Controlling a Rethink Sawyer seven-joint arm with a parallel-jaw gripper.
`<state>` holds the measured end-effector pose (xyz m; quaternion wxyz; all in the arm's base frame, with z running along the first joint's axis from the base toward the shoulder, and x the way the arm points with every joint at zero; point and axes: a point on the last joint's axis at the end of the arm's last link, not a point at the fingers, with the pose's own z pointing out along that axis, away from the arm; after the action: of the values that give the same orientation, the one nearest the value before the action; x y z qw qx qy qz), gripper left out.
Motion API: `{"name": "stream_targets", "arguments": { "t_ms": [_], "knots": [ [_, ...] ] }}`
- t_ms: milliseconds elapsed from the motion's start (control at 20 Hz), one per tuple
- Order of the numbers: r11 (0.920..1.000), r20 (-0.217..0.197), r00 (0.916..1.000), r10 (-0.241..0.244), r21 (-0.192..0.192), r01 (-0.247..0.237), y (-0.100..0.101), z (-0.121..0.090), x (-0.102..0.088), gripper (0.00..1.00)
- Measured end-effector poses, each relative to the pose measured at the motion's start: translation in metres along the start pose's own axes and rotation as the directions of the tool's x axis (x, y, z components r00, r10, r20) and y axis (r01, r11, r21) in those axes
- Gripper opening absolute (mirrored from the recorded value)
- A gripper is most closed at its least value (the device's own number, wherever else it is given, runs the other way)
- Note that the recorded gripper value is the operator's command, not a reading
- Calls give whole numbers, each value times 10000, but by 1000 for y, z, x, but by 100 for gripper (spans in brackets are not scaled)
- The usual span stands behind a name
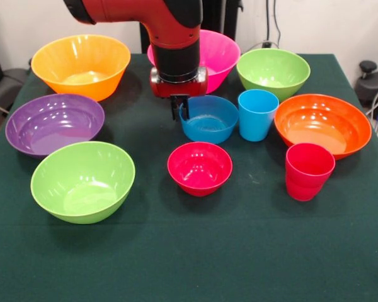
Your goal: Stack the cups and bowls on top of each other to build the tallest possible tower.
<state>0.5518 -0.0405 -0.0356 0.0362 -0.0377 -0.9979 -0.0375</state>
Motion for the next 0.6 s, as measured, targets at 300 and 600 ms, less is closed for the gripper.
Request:
{"name": "stream_targets", "arguments": {
  "t_ms": [300, 600],
  "knots": [
    [9999, 180, 9998, -80, 98, 78, 1, -9, -6, 0],
    [9999, 257, 9996, -77, 135, 73, 0, -12, -9, 0]
  ]
}}
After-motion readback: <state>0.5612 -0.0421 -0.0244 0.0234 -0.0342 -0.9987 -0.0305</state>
